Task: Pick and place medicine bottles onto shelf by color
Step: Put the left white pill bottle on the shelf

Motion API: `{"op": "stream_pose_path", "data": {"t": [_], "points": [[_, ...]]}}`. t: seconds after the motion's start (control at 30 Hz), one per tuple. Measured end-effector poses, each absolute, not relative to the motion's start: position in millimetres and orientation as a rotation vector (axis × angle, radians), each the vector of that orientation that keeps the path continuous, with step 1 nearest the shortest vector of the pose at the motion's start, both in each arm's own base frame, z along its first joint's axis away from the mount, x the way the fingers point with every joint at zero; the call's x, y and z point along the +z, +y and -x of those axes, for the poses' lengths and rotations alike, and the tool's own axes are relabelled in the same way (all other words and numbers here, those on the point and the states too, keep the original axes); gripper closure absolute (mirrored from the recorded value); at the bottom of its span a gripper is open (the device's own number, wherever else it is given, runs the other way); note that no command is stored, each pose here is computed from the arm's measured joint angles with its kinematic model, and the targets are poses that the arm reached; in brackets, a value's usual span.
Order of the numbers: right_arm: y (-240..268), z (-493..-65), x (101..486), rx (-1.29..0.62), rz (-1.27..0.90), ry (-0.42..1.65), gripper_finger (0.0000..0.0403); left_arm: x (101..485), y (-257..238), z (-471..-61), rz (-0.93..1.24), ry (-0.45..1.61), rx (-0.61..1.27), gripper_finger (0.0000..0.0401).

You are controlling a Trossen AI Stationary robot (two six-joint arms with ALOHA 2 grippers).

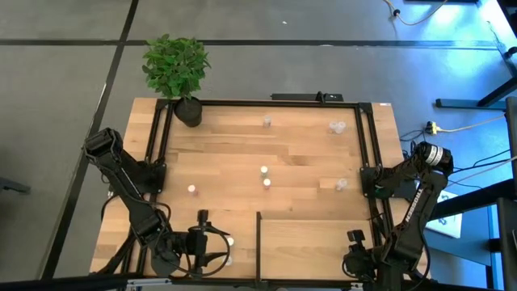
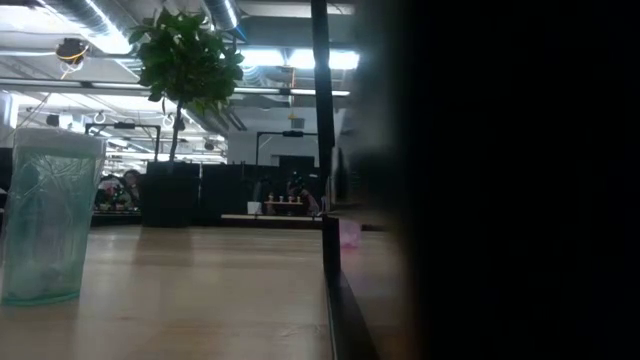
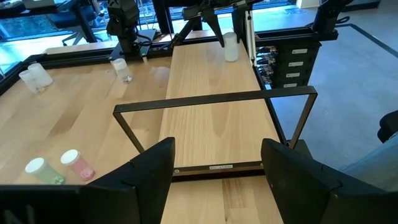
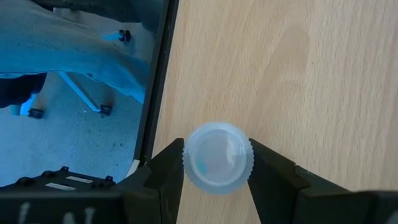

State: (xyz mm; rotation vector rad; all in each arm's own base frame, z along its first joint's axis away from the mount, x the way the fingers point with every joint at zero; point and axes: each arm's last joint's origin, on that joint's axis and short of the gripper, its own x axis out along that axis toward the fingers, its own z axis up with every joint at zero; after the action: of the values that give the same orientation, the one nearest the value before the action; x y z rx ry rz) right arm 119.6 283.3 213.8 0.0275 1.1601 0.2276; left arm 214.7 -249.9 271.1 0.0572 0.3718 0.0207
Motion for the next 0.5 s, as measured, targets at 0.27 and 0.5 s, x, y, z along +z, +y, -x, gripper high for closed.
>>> {"op": "stream_pose_path", "data": {"t": [0.27, 0.5], "points": [[283.2, -119.7, 213.6, 0.221, -0.028, 1.156, 0.0236, 271.0, -249.9, -214.7, -0.057, 0.372, 0.021, 0.0169], [283.2, -119.7, 213.7, 0.221, -0.028, 1.156, 0.0214, 271.0, -249.9, -214.7, -0.057, 0.372, 0.021, 0.0169]]}}
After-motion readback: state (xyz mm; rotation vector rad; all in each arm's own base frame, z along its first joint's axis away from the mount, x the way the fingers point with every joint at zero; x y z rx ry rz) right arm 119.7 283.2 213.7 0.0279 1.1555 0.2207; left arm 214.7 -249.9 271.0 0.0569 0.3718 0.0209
